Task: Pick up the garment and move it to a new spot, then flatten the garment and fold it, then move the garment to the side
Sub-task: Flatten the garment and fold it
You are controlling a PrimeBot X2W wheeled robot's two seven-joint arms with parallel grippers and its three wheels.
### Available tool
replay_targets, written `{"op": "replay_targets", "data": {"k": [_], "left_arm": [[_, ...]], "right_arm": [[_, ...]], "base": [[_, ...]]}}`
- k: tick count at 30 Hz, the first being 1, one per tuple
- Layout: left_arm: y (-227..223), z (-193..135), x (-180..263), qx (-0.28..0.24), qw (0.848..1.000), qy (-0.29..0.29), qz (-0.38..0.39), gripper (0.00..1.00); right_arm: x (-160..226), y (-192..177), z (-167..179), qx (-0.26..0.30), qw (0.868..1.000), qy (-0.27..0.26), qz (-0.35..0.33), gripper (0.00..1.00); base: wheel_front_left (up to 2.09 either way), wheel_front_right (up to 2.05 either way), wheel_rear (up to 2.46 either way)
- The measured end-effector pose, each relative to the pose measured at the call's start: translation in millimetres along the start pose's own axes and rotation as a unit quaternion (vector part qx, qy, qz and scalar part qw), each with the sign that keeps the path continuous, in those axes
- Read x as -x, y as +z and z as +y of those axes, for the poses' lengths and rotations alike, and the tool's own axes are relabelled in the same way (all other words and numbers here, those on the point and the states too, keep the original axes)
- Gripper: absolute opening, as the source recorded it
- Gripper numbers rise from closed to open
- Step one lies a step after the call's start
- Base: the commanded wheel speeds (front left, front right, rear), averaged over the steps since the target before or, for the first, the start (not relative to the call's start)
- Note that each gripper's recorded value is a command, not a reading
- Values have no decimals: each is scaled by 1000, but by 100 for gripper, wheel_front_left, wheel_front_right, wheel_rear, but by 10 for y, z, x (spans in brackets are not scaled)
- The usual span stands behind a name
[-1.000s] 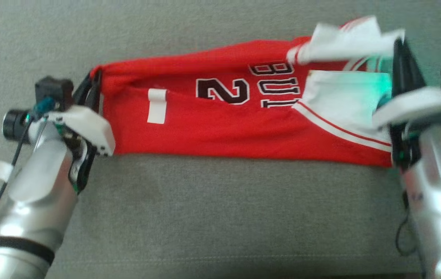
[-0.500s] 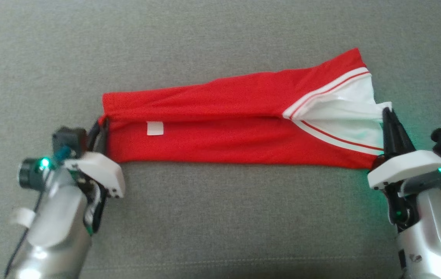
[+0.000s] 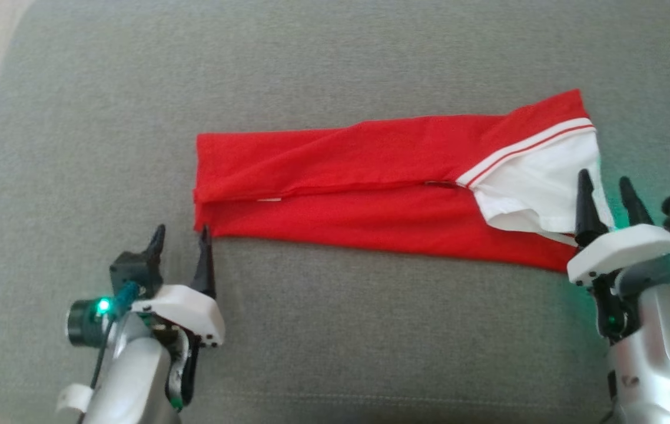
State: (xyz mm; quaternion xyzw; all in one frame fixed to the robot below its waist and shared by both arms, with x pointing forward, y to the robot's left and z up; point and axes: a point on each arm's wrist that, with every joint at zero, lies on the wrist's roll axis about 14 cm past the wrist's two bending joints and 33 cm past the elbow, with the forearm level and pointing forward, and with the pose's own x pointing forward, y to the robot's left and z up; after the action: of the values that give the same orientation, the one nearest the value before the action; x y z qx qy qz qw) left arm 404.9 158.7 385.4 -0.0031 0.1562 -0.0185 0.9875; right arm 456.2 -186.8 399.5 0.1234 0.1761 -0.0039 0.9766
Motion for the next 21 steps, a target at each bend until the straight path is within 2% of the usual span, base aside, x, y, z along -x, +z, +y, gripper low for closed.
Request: {"op": "replay_targets", "data": {"k": [6,9,10,11,12,18,21], "left_arm": [[27,22,58,12,1000,8,-8,100],[39,49,63,10,1000,10,-11,100],[45,57,62,11,1000,11,-12,100],[55,63,60,12,1000,12,-13,100],[63,64,58,12,1000,13,-15,100],[177,-37,20,14,999,-2,-32,100],[225,-99,16,12,999,-12,-39,100]], "right_arm": [[-129,-317,102,36,996,8,75,100],[-157,-432,137,41,994,13,104,34],[-172,-435,147,39,993,15,108,7],[-183,-437,170,36,993,18,110,7],[-190,-442,209,35,993,24,112,0],[-149,-414,338,7,994,41,97,0],[-106,-289,252,-2,998,29,61,0]], "base": [[0,0,0],[0,0,0],[0,0,0],[0,0,0],[0,0,0],[0,0,0],[0,0,0]]}}
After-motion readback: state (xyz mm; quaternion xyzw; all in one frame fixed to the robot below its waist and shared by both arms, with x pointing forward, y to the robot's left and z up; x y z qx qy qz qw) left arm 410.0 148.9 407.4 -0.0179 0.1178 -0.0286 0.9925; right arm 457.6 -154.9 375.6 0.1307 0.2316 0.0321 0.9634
